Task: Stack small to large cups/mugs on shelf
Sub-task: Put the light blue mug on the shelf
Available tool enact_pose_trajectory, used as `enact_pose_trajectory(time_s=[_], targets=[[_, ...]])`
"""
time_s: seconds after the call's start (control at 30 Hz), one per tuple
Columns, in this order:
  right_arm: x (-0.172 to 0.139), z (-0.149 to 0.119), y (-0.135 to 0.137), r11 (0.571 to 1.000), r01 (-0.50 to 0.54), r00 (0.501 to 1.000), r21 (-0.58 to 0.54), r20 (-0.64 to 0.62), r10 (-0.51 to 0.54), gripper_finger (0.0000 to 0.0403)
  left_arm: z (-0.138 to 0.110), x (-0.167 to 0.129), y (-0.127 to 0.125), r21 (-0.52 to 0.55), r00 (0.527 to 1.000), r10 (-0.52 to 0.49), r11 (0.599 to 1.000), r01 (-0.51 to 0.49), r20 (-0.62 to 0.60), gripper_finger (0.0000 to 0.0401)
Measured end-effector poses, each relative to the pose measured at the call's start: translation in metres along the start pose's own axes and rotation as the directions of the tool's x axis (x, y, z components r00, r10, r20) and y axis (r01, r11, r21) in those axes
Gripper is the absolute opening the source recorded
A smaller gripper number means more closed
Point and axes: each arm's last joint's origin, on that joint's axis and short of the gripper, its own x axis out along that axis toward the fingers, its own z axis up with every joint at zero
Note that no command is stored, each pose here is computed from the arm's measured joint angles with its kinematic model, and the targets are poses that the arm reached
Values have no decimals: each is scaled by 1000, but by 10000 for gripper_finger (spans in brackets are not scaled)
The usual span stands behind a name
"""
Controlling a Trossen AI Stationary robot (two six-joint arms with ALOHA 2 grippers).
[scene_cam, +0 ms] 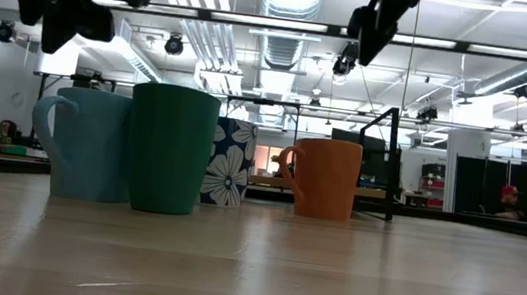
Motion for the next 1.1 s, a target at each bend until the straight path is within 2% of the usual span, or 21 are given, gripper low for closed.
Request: enact_pose_trajectory(time_s=[0.3,0.4,0.5,0.67,0.9,1.1], targets=[[-3,-5,1,1000,1,1000,-1,-30,-1,305,2,2,0,-49,1000,3,999,-3,-11,201],[-4,-5,0,999,3,1000,-35,-23,-3,308,2,2,0,-69,1000,7,998,-8,-15,201],[-2,-2,0,994,4,1000,-114,5,-4,306,1,2,0,-73,1000,9,997,-10,-15,201],[16,11,-12,977,16,1000,-214,25,-11,296,-1,-4,-1,-69,1000,30,997,-30,-1,201],[48,16,-40,978,-7,995,-208,-98,-14,290,-11,-21,-2,-75,994,101,992,-103,-28,201],[59,20,-45,975,-15,994,-221,-112,-10,288,-13,-38,-3,-23,984,179,984,-178,25,201]])
